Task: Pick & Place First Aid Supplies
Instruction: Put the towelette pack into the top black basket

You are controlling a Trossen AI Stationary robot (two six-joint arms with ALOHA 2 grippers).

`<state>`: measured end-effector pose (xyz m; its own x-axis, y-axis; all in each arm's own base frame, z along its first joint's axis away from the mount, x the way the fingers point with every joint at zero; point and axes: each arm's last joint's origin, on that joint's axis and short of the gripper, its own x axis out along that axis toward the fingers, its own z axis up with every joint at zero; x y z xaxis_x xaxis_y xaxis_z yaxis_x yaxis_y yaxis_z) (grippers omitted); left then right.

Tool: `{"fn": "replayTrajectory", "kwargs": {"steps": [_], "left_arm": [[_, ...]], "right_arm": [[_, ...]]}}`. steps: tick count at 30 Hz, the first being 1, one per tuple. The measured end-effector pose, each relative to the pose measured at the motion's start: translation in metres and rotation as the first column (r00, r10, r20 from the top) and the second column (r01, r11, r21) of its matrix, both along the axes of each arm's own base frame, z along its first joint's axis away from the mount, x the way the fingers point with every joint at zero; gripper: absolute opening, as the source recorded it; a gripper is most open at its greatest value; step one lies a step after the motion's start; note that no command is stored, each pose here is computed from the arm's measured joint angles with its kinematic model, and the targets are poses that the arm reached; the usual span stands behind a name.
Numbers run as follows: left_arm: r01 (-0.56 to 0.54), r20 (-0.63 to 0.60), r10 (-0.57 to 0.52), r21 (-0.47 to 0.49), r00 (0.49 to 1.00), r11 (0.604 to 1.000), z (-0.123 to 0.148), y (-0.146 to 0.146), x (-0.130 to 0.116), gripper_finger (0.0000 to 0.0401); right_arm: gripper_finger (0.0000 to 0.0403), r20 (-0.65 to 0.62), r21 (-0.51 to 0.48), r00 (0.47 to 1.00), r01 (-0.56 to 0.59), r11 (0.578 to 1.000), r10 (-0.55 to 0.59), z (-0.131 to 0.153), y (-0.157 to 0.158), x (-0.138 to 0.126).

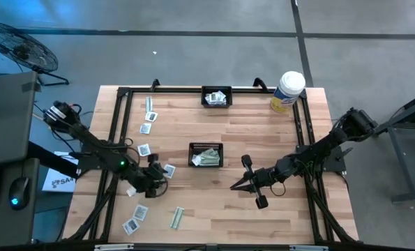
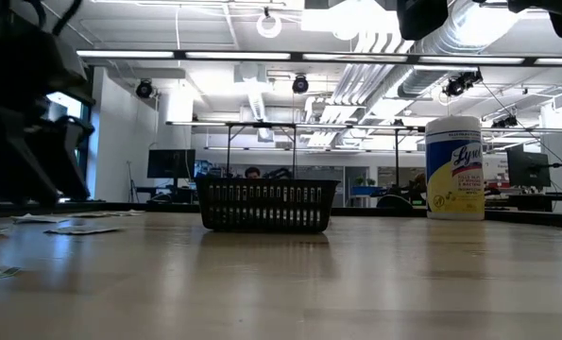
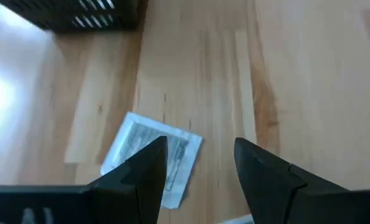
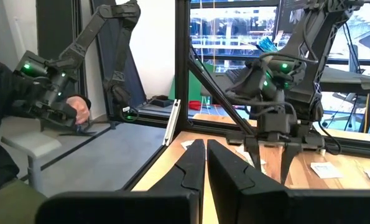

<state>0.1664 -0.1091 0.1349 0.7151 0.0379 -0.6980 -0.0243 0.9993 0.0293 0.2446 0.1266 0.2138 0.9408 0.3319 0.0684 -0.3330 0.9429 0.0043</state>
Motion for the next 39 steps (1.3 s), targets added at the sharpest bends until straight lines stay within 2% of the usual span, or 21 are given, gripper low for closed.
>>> {"fn": "replayTrajectory", "kwargs": {"steps": [6, 10, 17, 23, 27, 30, 34, 37, 39], "left_arm": [[-0.024, -0.065, 0.024, 0.006, 0.998, 1.000, -0.010, 0.009, 0.008, 0.0165], [-0.009, -0.074, 0.007, -0.022, 0.997, 1.000, -0.014, 0.007, 0.011, 0.0126], [-0.051, -0.094, 0.052, 0.013, 0.994, 0.999, -0.025, 0.007, 0.016, 0.0061], [-0.084, -0.095, 0.087, 0.036, 0.992, 0.996, -0.037, 0.006, 0.021, 0.0038], [-0.124, -0.100, 0.126, 0.025, 0.987, 0.992, -0.042, 0.006, 0.022, 0.0007], [-0.148, -0.100, 0.148, 0.009, 0.984, 0.989, -0.043, 0.006, 0.022, 0.0005], [-0.134, -0.080, 0.131, -0.030, 0.988, 0.991, -0.029, 0.003, 0.026, 0.0002], [-0.099, -0.081, 0.097, -0.019, 0.992, 0.995, -0.009, 0.001, 0.029, 0.0001], [-0.105, -0.037, 0.104, -0.021, 0.994, 0.994, 0.014, 0.002, 0.036, 0.0001]], "right_arm": [[0.0012, 0.000, -0.002, 1.000, 0.000, 1.000, 0.000, 0.000, 0.000, 0.000], [0.0012, -0.002, -0.004, 1.000, 0.000, 1.000, 0.000, 0.000, 0.000, 0.000], [0.0012, -0.010, -0.008, 1.000, 0.000, 1.000, 0.000, -0.001, 0.000, 0.000], [0.0012, -0.014, -0.010, 1.000, -0.006, 1.000, 0.006, -0.002, 0.000, 0.000], [0.0012, -0.014, -0.010, 1.000, -0.007, 1.000, 0.007, -0.002, 0.000, 0.000], [0.0012, -0.015, -0.004, 1.000, -0.007, 1.000, 0.007, -0.002, 0.000, 0.000], [0.0012, -0.018, 0.001, 1.000, -0.008, 1.000, 0.008, -0.002, 0.000, 0.000], [0.0012, -0.027, 0.020, 1.000, -0.007, 1.000, 0.008, -0.002, 0.000, 0.000], [0.0012, -0.033, 0.018, 0.999, -0.009, 1.000, 0.009, -0.003, 0.001, 0.000]]}}
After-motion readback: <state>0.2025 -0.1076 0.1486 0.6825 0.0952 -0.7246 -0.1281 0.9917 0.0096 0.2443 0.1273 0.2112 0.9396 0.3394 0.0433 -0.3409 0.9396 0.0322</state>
